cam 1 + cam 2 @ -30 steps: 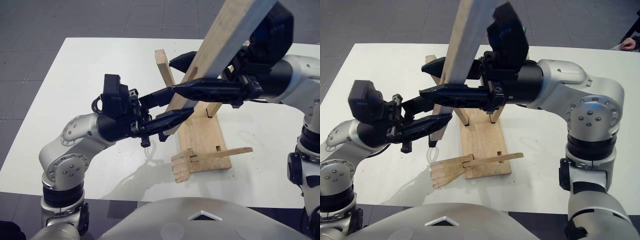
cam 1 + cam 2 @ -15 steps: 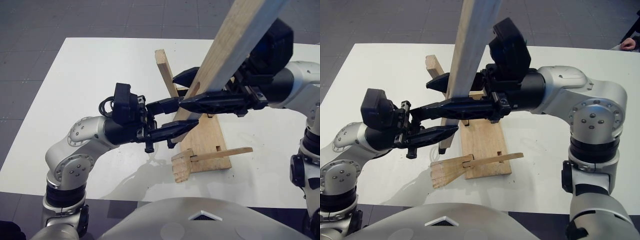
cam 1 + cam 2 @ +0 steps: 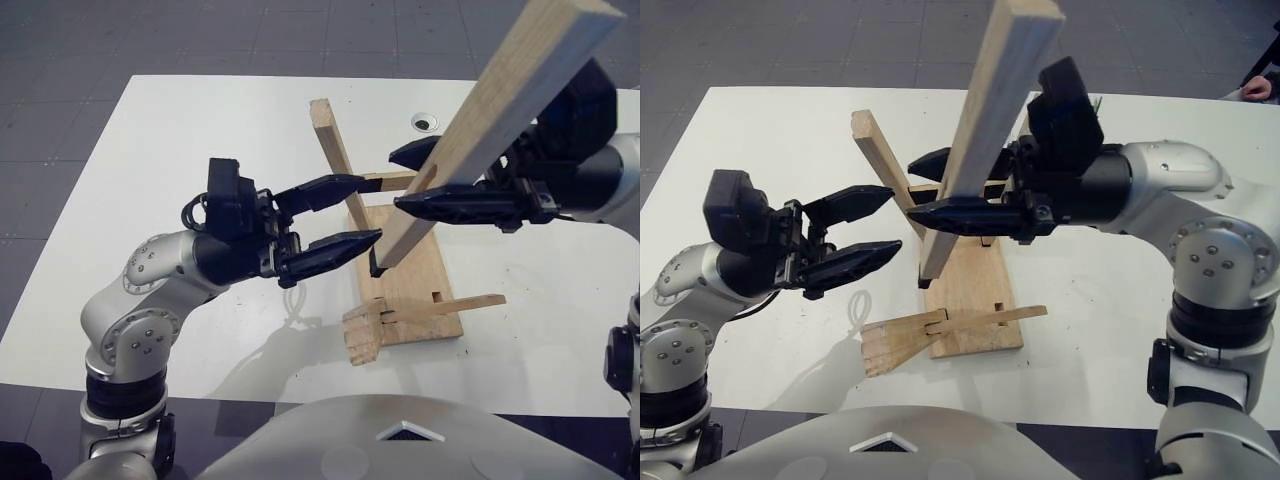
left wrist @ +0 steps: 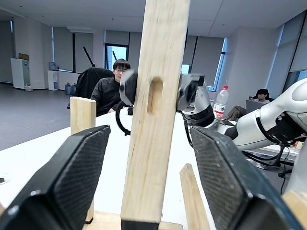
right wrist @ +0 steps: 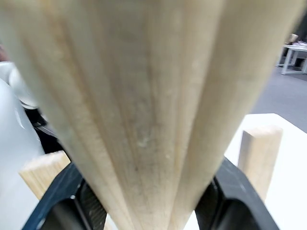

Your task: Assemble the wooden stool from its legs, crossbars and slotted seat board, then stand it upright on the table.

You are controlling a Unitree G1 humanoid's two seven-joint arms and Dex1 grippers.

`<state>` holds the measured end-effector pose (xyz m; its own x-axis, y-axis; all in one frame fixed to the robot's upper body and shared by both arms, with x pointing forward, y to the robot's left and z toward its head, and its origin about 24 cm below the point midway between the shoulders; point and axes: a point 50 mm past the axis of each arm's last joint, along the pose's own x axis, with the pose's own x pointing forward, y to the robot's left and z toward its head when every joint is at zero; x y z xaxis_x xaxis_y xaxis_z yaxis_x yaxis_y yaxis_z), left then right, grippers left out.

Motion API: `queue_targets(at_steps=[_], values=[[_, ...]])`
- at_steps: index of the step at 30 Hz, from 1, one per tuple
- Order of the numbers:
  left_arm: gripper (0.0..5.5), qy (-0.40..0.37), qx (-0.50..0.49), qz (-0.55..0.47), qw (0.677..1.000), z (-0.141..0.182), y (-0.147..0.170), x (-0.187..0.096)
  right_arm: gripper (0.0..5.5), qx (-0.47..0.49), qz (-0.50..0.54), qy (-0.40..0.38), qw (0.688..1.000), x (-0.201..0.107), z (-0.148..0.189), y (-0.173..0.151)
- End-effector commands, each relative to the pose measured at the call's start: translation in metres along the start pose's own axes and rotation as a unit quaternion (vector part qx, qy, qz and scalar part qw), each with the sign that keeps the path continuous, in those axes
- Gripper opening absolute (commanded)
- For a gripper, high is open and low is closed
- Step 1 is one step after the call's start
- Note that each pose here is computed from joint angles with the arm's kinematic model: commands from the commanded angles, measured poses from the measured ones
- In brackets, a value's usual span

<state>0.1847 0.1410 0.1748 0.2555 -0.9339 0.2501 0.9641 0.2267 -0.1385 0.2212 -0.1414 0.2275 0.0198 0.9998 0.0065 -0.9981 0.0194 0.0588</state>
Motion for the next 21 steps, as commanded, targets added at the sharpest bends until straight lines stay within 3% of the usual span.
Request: queue_targets(at_steps=[1,11,21], values=[[3.08,0.028,0.016,0.014,0.999,0.001,0.003,-0.014,2.03,-0.017,-0.032,0.022,0.999,-0.019,-0.001,0.003],[3.08,0.145,0.005,0.013,0.989,-0.016,0.011,-0.064,2.03,0.006,-0.119,0.081,0.99,-0.074,-0.023,0.011],[3.08,0.276,-0.003,0.003,0.961,-0.057,-0.003,-0.076,2.03,0.035,-0.138,0.138,0.98,-0.11,-0.039,0.017]])
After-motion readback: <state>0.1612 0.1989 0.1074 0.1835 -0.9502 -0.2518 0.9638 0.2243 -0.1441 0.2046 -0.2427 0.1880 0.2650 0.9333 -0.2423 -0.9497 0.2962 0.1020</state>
